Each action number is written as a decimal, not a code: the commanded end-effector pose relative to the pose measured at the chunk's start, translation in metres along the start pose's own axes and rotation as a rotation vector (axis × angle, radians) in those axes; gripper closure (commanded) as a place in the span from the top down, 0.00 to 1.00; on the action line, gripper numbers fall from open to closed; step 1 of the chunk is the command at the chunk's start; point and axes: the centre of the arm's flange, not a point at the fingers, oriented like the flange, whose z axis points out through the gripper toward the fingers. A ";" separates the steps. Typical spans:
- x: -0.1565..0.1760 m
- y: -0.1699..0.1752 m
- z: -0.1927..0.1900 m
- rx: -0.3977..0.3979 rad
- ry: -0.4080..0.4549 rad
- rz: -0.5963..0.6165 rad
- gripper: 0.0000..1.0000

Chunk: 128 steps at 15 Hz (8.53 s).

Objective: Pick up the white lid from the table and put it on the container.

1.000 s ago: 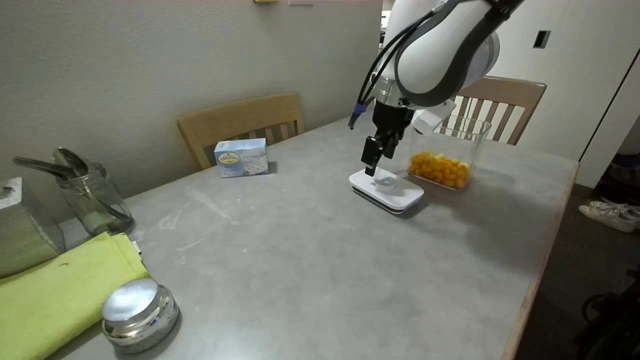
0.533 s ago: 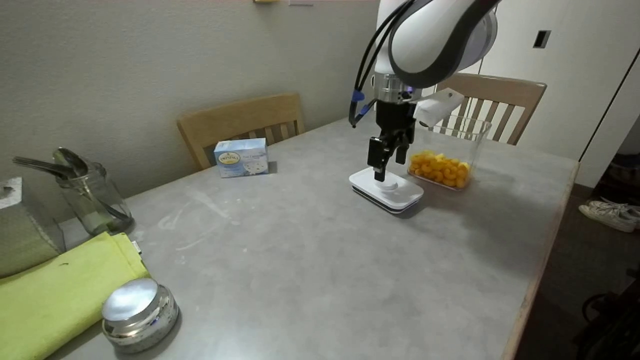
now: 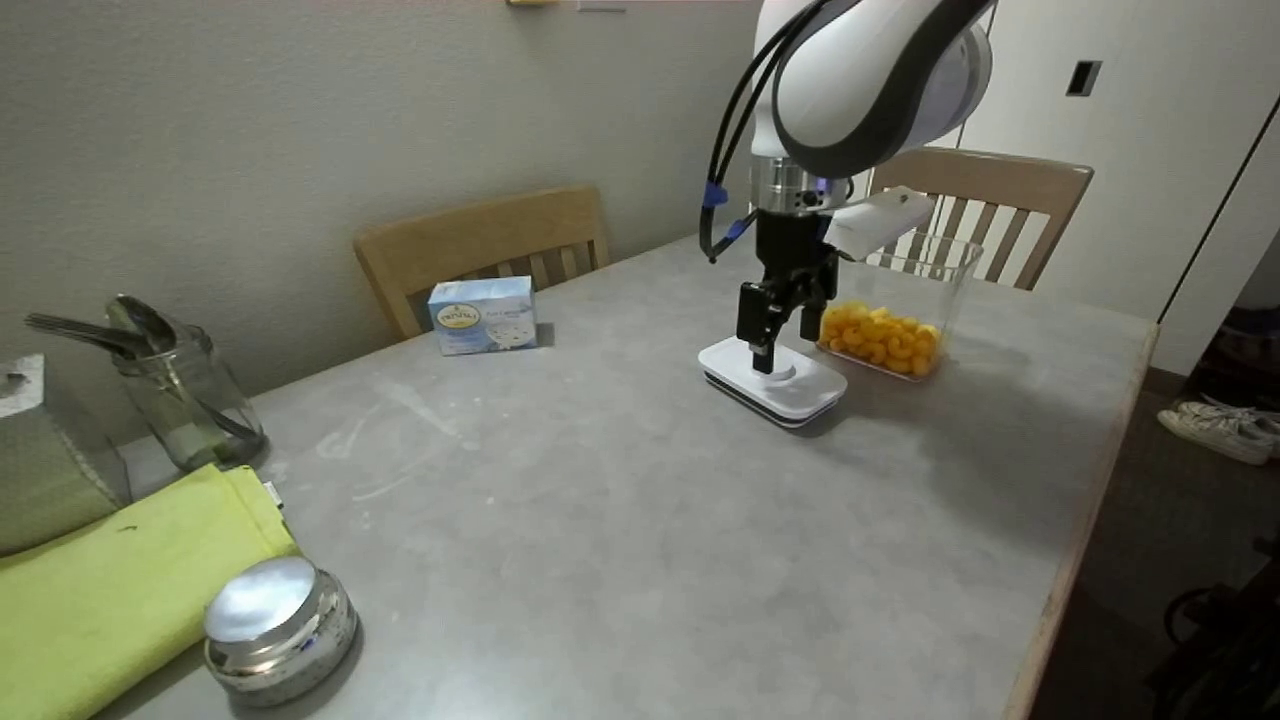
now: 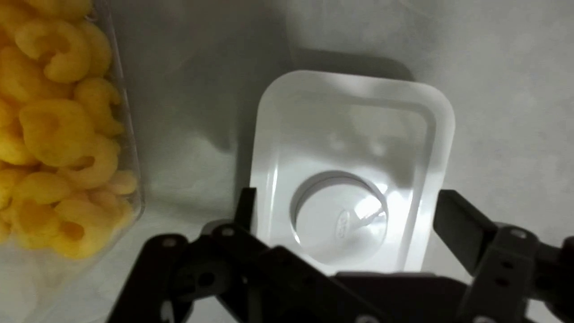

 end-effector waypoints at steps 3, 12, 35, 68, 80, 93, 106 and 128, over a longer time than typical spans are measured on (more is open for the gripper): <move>0.008 0.002 0.019 0.035 -0.012 0.014 1.00; 0.020 0.001 0.022 0.035 0.004 0.016 0.89; 0.027 -0.010 -0.086 0.046 0.108 -0.123 0.29; -0.065 0.156 -0.162 0.038 0.052 -0.177 0.29; -0.066 0.168 -0.134 -0.059 0.137 -0.251 0.29; -0.069 0.166 -0.123 -0.055 0.159 -0.006 0.29; -0.070 0.153 -0.125 -0.020 0.119 -0.016 0.29; -0.066 0.133 -0.119 0.017 0.062 -0.048 0.29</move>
